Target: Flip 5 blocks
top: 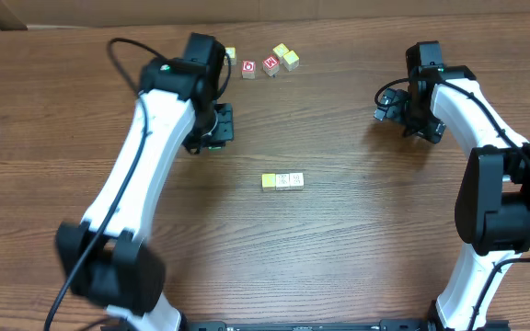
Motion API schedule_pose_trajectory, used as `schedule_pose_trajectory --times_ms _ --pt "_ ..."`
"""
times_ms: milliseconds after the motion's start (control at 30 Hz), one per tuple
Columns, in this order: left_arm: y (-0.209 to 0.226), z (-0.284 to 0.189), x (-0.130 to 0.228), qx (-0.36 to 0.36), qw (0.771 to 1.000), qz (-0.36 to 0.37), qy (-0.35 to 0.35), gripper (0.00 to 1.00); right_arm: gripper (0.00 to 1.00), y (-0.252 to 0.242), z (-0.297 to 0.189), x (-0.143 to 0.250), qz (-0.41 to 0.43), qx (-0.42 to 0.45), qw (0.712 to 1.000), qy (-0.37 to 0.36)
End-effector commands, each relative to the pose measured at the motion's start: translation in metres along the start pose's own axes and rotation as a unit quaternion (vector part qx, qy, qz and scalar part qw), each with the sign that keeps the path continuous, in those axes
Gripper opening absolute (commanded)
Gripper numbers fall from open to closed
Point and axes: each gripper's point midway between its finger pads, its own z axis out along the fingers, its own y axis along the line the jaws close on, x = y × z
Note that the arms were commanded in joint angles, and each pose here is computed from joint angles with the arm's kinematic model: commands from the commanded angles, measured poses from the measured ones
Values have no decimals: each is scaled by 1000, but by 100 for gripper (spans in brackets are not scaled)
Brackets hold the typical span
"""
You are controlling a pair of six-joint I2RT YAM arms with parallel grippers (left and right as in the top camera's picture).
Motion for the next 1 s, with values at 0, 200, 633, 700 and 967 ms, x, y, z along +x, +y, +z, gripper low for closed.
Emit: schedule_pose_trajectory --times_ms 0,200,633,700,967 --pt "-9 -35 15 28 999 -30 -16 22 100 4 -4 -7 -2 -8 1000 -9" --pt "-22 -36 50 13 999 -25 25 22 100 4 -4 -7 -2 -8 1000 -9" --pt "-25 42 72 -48 996 -66 23 19 100 4 -4 -7 -1 -8 1000 -9" --pt "-27 57 73 -39 997 -67 20 18 100 4 -4 -7 -2 -8 1000 -9" --pt "-28 97 75 -27 997 -68 -2 18 100 4 -4 -7 -2 -8 1000 -9"
